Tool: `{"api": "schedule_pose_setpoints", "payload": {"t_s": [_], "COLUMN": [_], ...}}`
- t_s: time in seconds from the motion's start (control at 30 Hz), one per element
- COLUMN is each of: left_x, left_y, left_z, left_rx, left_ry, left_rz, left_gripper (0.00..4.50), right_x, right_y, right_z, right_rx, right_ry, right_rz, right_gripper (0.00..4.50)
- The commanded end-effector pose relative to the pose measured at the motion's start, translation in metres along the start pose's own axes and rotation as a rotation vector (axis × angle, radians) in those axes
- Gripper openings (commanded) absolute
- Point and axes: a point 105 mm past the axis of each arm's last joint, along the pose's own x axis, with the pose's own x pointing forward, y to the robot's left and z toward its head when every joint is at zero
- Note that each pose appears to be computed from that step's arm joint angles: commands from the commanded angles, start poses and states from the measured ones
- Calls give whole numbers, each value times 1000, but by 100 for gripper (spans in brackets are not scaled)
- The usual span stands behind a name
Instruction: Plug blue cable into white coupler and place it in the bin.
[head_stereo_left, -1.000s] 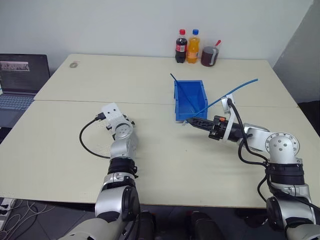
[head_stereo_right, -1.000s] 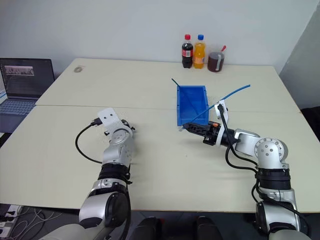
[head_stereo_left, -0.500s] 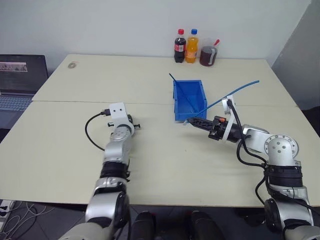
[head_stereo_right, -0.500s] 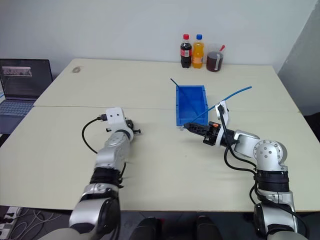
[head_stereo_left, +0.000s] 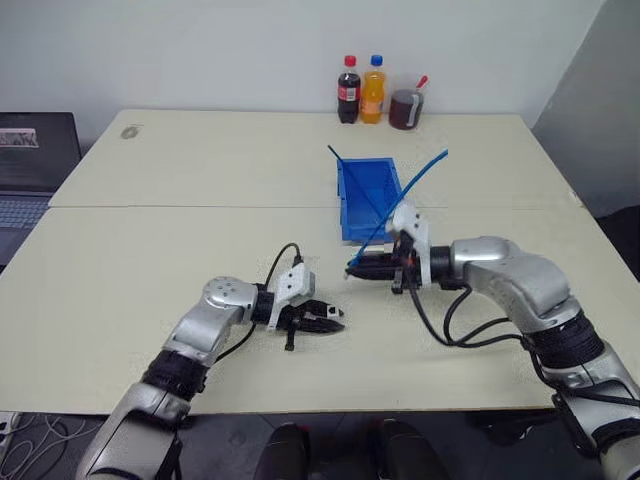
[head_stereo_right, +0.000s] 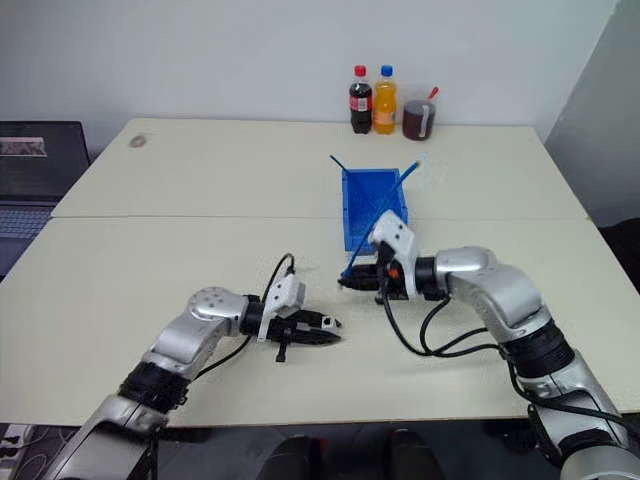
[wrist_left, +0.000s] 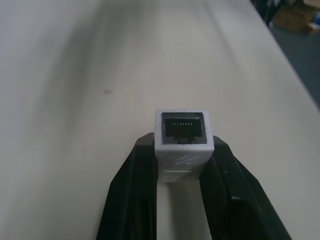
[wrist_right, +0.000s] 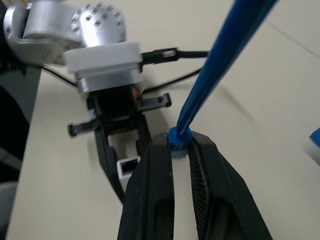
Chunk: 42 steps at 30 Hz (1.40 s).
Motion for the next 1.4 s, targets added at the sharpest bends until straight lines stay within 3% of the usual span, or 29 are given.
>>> {"api": "schedule_pose_setpoints", "payload": {"t_s": [0.03, 0.63, 1.17, 1.4], "left_x": [4, 5, 0, 2], "left_y": [4, 5, 2, 3], "left_z": [-14, -20, -20, -19], "left_rx": [42, 78, 81, 91], "left_ry": [54, 58, 65, 63], "left_rz": [-26, -42, -29, -8], "left_gripper": [81, 81, 81, 81], "right_x": [6, 20, 27, 34], "right_y": [9, 17, 5, 20], "right_z": [-2, -3, -32, -60], "right_rx": [-79, -82, -211, -213], "right_ry": [16, 24, 176, 298], "right_rz": [51, 112, 194, 302], "right_gripper": [17, 17, 17, 17]}}
